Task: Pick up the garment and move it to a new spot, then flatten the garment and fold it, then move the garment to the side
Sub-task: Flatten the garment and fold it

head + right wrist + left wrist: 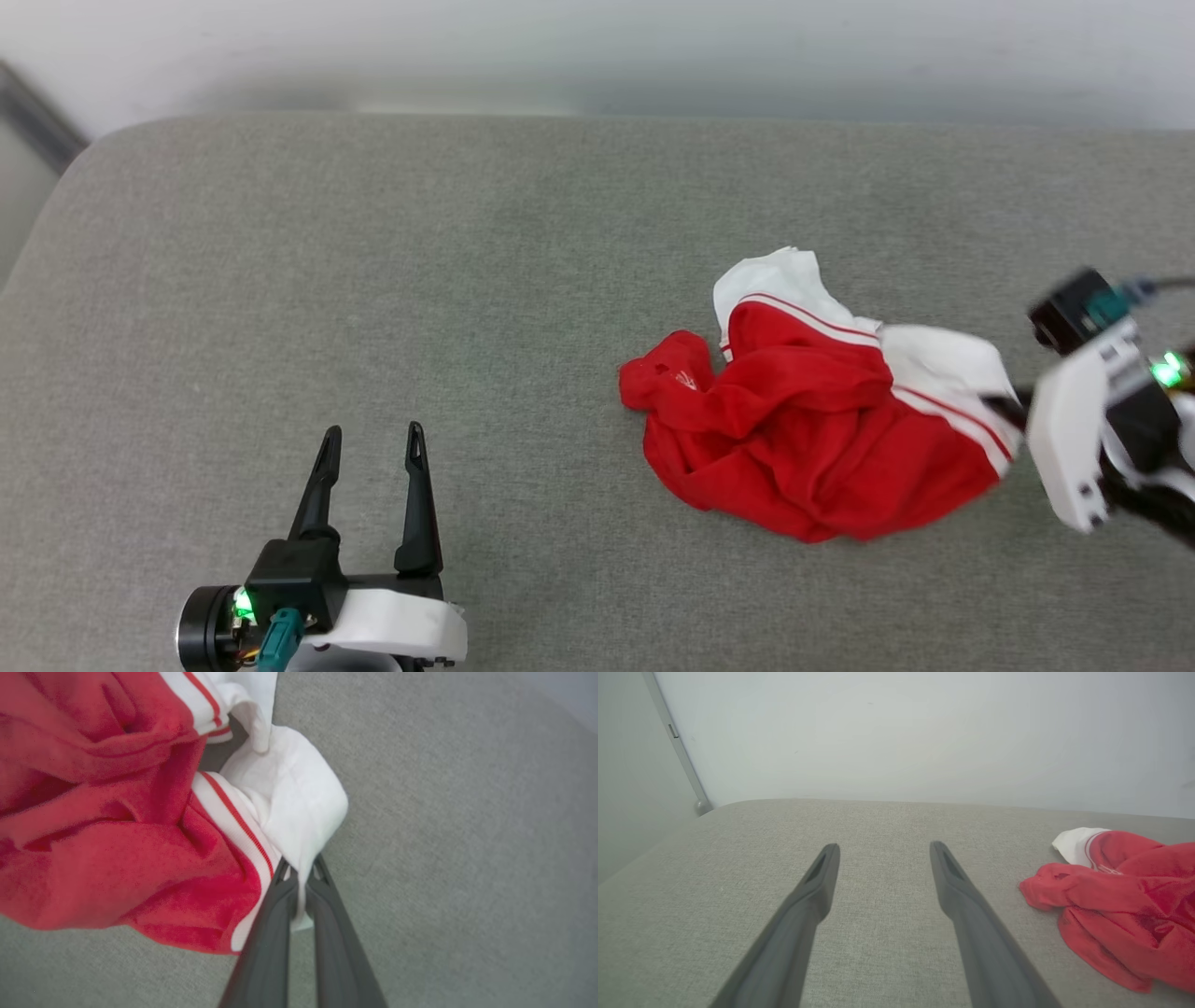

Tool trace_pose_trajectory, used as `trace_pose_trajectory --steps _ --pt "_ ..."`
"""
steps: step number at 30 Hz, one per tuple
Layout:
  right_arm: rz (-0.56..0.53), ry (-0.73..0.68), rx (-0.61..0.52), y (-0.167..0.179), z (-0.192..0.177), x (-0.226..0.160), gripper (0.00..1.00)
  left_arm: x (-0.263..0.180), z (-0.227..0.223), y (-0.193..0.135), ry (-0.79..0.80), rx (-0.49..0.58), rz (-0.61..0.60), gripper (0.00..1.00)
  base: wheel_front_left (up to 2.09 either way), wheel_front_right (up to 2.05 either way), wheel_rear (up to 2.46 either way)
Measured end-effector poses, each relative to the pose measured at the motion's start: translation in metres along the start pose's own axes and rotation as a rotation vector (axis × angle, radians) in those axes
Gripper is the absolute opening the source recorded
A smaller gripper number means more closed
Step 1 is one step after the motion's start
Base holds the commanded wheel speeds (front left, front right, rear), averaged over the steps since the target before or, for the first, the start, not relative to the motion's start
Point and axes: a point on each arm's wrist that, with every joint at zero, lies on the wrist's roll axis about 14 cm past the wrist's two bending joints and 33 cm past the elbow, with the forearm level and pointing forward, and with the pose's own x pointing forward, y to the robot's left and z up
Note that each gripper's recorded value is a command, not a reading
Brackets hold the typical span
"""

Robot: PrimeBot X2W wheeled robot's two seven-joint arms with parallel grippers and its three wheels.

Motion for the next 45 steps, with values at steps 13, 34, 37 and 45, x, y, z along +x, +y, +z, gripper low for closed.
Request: trace_pose_trajectory --steps 13,34,37,45 --pt "0.003 0.125 0.303 0.022 -0.117 -0.026 0.71 -0.004 0.007 -0.004 -0.021 0.011 -0.013 1.0 0.0 0.0 0.0" --pt "-0.43 -0.822 0.129 -0.023 0.032 -0.1 1.0 0.066 0.073 -0.01 -0.23 0.117 -0.227 1.0 0.0 0.0 0.0" --pt "-0.497 -0.906 0.166 -0.017 0.038 -0.114 1.0 0.087 0.089 -0.022 -0.261 0.112 -0.276 1.0 0.0 0.0 0.0" --pt "-0.575 -0.953 0.197 -0.002 0.037 -0.124 1.0 0.144 0.11 -0.081 -0.214 0.132 -0.457 1.0 0.0 0.0 0.0"
